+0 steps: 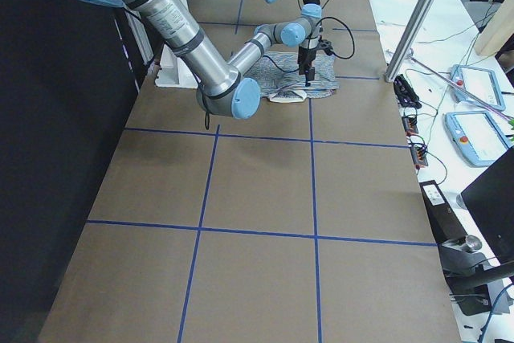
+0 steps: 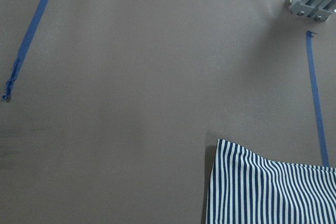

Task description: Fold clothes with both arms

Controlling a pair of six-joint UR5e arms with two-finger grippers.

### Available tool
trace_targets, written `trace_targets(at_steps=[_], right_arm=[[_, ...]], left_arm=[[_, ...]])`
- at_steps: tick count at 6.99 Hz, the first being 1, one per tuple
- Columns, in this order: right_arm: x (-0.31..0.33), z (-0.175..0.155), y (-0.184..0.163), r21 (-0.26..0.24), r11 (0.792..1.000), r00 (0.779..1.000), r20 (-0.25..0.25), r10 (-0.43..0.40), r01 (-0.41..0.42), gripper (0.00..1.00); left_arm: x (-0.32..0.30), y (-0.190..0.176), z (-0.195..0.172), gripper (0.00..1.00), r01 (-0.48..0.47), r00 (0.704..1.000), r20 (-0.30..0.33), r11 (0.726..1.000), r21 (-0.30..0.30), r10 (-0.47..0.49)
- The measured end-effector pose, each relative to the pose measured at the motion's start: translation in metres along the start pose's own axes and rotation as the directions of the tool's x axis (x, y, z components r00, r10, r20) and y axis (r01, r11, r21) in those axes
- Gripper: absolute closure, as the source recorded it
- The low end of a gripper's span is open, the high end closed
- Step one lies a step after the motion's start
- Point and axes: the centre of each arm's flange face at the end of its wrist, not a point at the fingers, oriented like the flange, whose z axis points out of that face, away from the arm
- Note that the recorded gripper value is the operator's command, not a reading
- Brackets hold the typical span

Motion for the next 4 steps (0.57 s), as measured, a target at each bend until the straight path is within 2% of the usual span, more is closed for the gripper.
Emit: trace_targets(at_steps=[2,4], right_arm=[[-0.034,0.022,0.019,-0.018,1.000,1.000,-0.028,-0.008,0.007,0.00],[-0.032,0.041,0.024,-0.031,0.999,0.998,-0.067,-0.009,0.007,0.00]], left_arm=[[-0.001,0.000,0.000,0.00,-0.001,1.000,0.001,1.000,-0.002,0.001],[-0.001,0.000,0.000,0.00,-0.001,1.000,0.001,1.000,-0.002,0.001]])
